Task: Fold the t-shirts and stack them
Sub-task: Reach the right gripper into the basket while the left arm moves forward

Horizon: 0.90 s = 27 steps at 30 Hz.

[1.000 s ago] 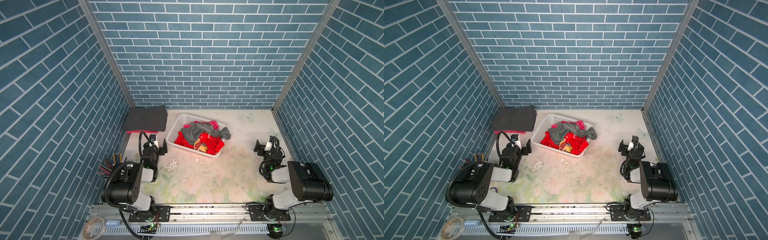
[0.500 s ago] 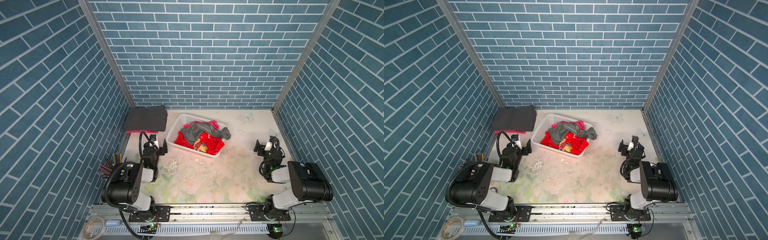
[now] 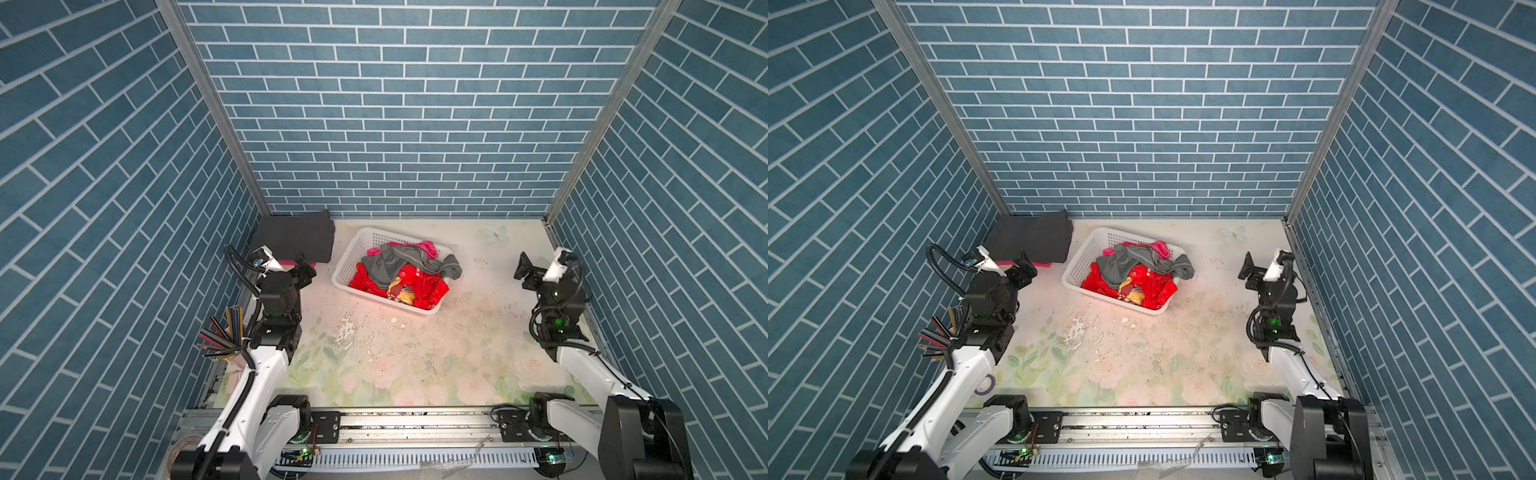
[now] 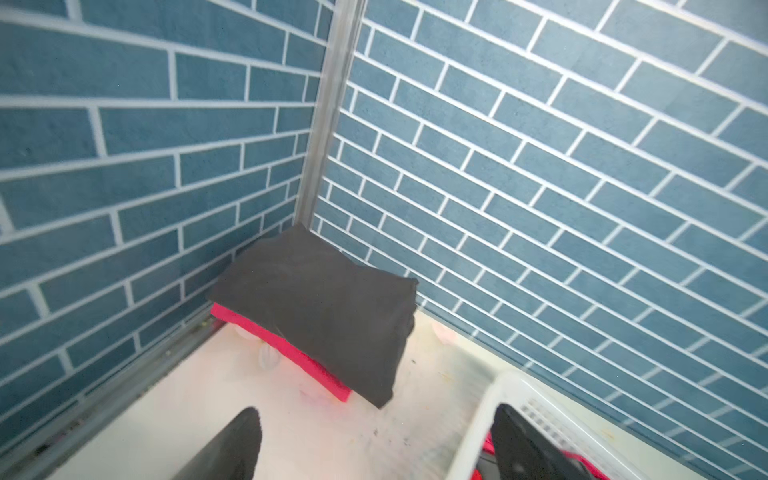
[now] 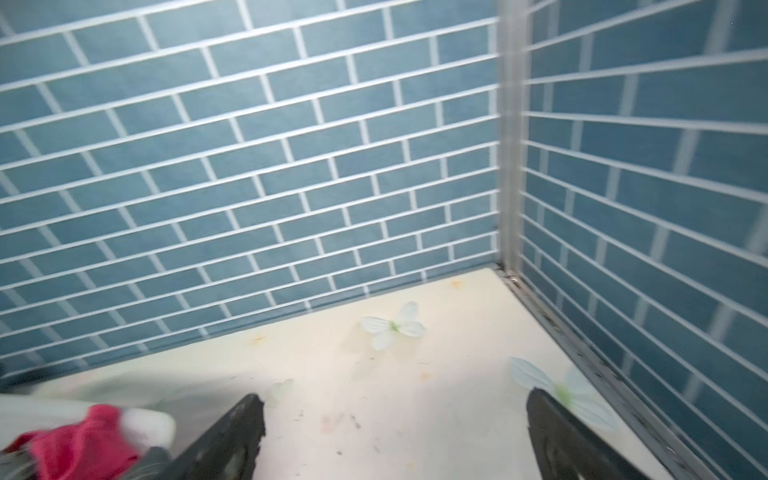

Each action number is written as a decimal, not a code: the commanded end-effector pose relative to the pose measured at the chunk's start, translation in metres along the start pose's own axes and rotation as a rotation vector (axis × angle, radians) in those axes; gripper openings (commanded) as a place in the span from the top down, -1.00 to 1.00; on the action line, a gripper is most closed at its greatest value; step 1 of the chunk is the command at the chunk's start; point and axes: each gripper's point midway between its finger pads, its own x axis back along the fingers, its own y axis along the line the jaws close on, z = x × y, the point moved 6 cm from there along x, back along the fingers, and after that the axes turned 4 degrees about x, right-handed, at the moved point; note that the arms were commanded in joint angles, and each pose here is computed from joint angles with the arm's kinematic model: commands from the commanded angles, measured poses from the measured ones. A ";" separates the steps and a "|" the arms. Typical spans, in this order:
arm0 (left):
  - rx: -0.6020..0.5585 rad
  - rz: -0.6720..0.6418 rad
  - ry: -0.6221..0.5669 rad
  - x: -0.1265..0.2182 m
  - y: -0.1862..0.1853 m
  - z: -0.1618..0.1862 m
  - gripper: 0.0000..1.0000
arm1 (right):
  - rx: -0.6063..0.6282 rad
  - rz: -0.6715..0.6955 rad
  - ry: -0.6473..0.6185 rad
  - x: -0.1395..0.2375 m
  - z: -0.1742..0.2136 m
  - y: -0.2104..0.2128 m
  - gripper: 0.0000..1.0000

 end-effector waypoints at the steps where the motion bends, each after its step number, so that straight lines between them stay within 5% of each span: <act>1: 0.085 0.027 0.249 0.012 -0.006 0.040 -0.77 | 0.133 -0.280 0.169 -0.036 -0.005 0.071 -0.97; 8: 0.205 0.328 0.483 0.020 -0.059 0.103 -0.77 | 0.463 -0.546 0.387 -0.122 0.030 0.194 -0.95; 12: 0.182 0.340 0.560 0.015 -0.074 0.124 -0.77 | 0.566 -0.613 0.477 -0.161 0.075 0.239 -0.79; 20: 0.154 0.377 0.650 0.020 -0.084 0.143 -0.77 | 0.616 -0.639 0.601 -0.187 0.129 0.269 -0.56; 27: 0.160 0.374 0.638 0.024 -0.088 0.142 -0.77 | 0.662 -0.423 0.613 -0.186 0.122 0.226 0.19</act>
